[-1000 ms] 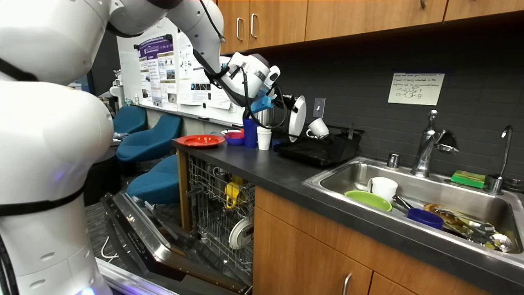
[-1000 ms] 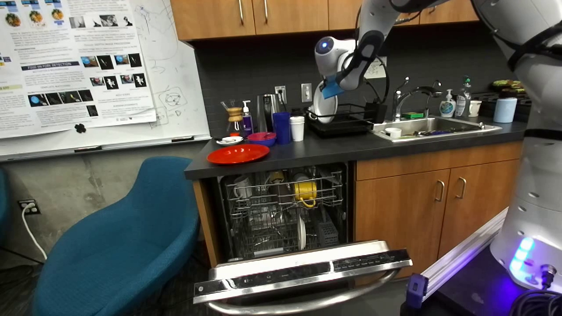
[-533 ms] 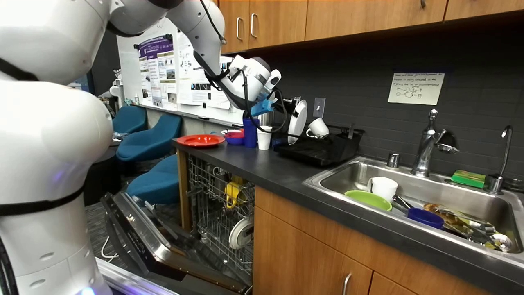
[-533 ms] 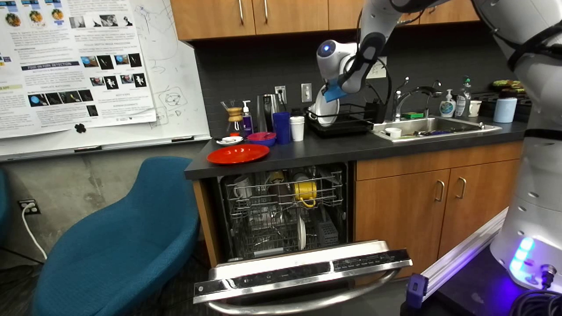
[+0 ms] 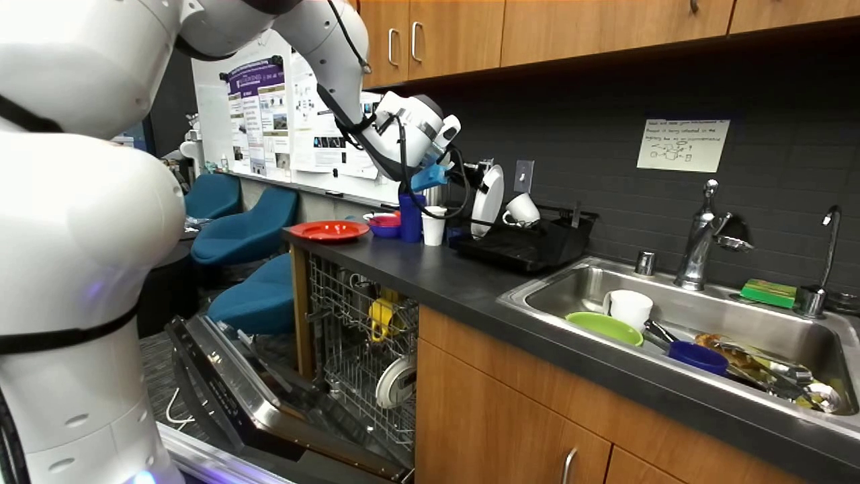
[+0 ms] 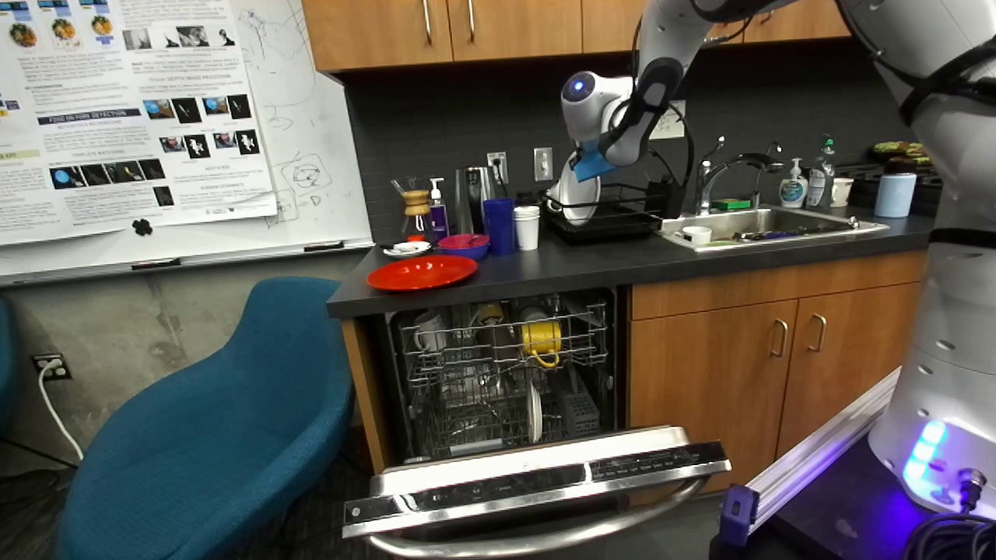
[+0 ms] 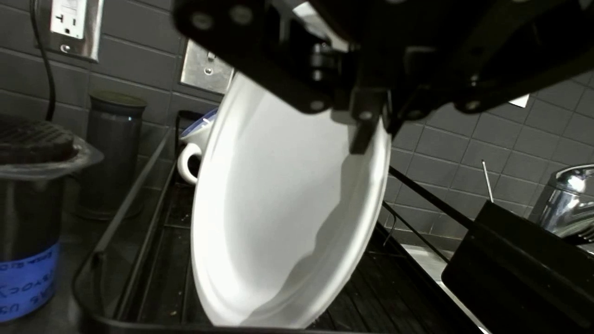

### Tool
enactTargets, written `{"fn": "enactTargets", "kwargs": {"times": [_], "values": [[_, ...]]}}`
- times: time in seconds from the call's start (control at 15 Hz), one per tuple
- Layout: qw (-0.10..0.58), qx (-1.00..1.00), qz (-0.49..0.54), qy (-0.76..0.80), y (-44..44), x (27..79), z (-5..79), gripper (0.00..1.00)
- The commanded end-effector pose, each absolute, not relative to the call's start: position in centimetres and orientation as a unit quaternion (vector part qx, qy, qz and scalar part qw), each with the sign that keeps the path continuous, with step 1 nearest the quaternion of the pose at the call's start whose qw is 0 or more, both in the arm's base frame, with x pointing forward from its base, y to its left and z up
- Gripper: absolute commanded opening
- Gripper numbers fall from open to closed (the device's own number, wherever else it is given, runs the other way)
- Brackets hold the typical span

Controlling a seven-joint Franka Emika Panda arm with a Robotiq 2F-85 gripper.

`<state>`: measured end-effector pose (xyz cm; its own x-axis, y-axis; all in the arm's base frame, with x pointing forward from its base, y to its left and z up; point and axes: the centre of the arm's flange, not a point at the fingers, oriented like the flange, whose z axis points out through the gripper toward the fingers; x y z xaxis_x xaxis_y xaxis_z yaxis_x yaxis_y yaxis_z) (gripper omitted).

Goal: Put the white plate on the dishrack.

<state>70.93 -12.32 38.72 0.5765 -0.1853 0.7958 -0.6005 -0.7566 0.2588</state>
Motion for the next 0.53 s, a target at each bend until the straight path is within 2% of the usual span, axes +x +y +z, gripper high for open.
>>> {"fn": "enactTargets", "kwargs": {"times": [0.0, 0.47], "values": [[0.249, 0.860, 0.386, -0.223, -12.2, 70.6, 38.2, 0.01], [0.235, 0.872, 0.367, -0.222, -11.9, 70.4, 37.0, 0.01]]}}
